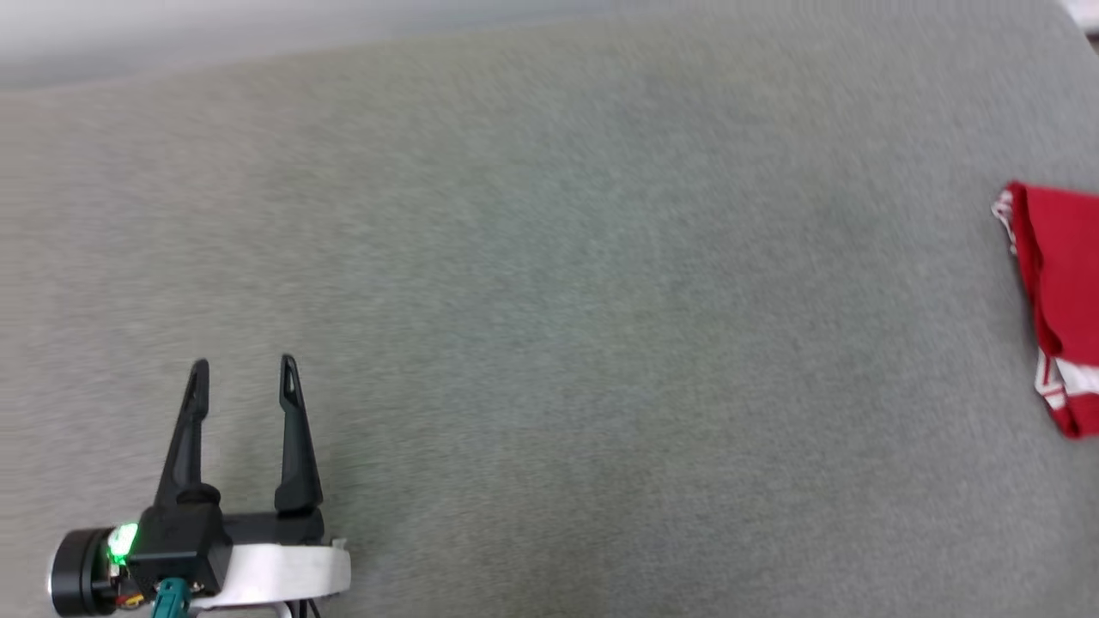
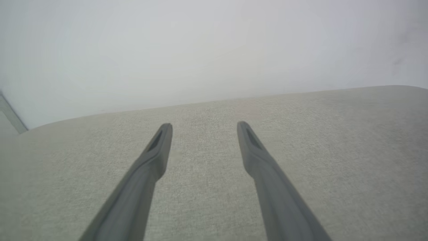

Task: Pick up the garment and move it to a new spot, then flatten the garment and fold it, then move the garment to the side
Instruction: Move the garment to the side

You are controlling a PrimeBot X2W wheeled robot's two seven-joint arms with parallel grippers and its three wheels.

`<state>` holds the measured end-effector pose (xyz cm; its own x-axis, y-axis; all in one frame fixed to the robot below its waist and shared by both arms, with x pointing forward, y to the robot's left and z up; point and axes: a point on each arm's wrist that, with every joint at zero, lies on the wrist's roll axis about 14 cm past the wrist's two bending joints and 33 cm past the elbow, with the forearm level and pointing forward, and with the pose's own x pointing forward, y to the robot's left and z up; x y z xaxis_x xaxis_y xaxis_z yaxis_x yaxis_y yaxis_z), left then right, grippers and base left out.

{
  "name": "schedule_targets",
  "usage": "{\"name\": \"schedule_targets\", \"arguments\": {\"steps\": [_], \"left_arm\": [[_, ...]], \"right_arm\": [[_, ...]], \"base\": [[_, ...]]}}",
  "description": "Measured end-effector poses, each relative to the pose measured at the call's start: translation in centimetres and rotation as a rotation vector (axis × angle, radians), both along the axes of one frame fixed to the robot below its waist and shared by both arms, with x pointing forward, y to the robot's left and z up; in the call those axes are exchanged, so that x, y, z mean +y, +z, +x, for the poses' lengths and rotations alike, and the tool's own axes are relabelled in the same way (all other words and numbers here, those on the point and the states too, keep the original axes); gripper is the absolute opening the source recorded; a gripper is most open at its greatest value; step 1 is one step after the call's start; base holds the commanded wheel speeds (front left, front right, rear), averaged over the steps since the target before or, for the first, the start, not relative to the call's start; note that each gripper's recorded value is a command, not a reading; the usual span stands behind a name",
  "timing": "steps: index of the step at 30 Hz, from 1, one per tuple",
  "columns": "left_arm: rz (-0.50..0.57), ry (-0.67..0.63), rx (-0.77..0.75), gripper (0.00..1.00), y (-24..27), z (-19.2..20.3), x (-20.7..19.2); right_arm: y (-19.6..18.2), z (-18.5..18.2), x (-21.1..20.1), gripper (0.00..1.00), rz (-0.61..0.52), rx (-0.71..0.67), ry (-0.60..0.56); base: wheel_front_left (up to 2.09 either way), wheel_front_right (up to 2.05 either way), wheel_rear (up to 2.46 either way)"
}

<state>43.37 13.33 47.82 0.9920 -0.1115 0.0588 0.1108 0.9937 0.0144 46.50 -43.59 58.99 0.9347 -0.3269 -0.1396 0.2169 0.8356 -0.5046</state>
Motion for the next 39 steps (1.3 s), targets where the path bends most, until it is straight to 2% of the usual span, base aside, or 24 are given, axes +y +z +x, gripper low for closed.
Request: {"name": "schedule_targets", "arguments": {"steps": [2, 3, 7, 14, 20, 28, 39], "left_arm": [[0.007, 0.037, -0.01, 1.0, 0.9, -1.3, 1.2], [0.007, 0.037, -0.01, 1.0, 0.9, -1.3, 1.2], [0.014, 0.08, -0.011, 1.0, 1.5, -3.0, 2.6], [0.019, 0.139, -0.018, 1.0, 2.3, -5.5, 4.4], [0.016, 0.162, -0.019, 1.0, 2.6, -7.3, 5.2], [0.012, 0.168, -0.015, 1.0, 2.6, -9.3, 5.5], [0.005, 0.159, -0.01, 1.0, 2.4, -11.3, 5.4]], "right_arm": [[1.4, 0.7, 3.2, 1.0, 0.007, -0.142, 0.09], [1.4, 0.7, 3.2, 1.0, 0.007, -0.142, 0.09], [3.0, 1.0, 8.2, 1.0, 0.02, -0.299, 0.217], [2.8, -0.5, 16.7, 1.0, 0.157, -0.458, 0.396], [0.7, -3.3, 21.4, 1.0, 0.299, -0.481, 0.451], [-4.0, -7.2, 24.1, 1.0, 0.477, -0.407, 0.419], [-5.9, -11.5, 24.8, 1.0, 0.557, -0.381, 0.381]], "base": [[0.0, 0.0, 0.0], [0.0, 0.0, 0.0], [0.0, 0.0, 0.0], [0.0, 0.0, 0.0], [0.0, 0.0, 0.0], [0.0, 0.0, 0.0], [0.0, 0.0, 0.0]]}}
